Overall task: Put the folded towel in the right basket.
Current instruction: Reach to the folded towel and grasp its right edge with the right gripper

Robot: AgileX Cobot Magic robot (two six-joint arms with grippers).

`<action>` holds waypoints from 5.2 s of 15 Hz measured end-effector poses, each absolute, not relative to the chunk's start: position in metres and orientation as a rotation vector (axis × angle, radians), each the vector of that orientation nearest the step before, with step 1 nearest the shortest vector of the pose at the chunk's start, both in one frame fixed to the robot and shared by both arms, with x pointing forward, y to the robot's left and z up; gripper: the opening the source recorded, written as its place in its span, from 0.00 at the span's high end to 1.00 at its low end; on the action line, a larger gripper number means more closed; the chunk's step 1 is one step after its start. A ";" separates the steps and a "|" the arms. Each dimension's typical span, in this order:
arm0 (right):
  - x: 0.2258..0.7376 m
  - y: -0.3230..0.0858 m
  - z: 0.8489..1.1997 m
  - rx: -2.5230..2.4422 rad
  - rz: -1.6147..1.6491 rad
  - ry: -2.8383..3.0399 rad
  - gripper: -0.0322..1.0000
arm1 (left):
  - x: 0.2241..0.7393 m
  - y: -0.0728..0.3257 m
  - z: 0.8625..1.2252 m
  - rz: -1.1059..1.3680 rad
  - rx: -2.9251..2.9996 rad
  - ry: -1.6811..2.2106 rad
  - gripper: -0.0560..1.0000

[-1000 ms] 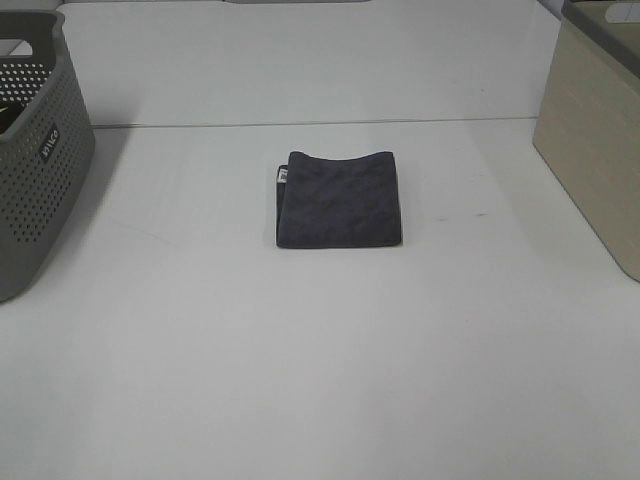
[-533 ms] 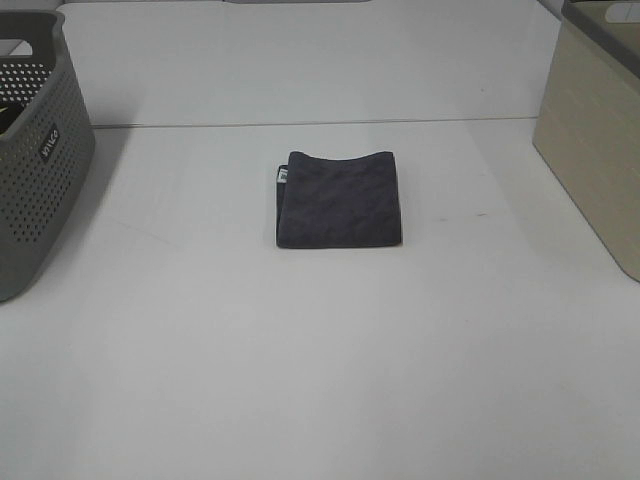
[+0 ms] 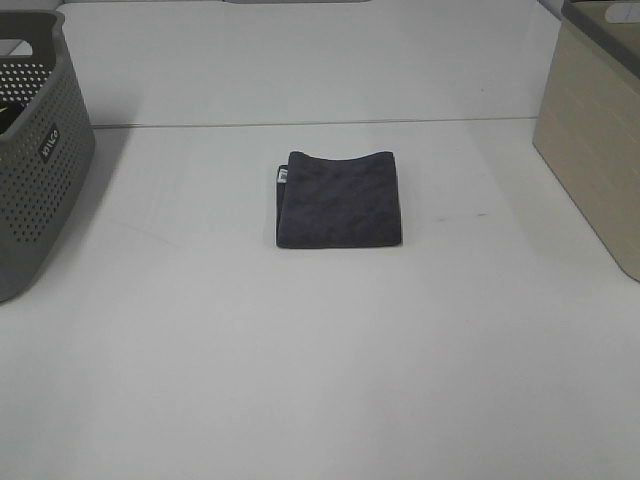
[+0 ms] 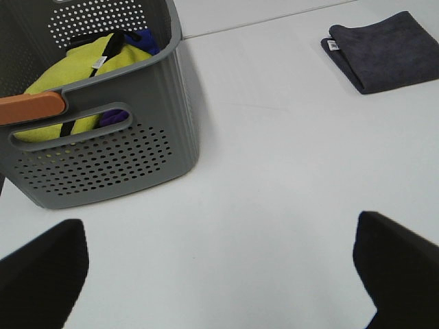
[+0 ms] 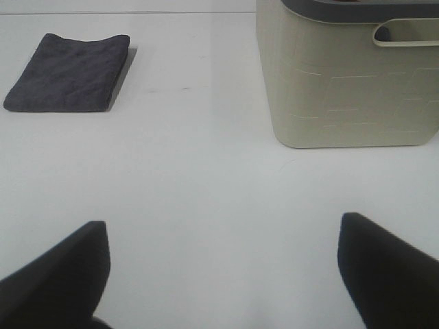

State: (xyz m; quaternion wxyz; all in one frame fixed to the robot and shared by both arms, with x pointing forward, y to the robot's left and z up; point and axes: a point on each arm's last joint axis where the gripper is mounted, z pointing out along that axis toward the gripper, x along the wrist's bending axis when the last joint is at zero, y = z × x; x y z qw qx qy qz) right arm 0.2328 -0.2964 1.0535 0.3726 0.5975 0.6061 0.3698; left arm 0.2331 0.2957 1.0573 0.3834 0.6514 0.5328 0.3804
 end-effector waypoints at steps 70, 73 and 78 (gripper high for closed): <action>0.638 -0.169 1.003 1.651 0.791 2.350 0.24 | 0.233 0.296 1.057 0.970 1.661 1.358 0.01; 0.658 -0.160 0.976 1.718 0.723 2.449 0.24 | 0.233 0.296 1.057 0.970 1.661 1.358 0.01; 0.691 -0.146 0.949 1.766 0.672 2.561 0.24 | 0.233 0.296 1.057 0.970 1.661 1.358 0.01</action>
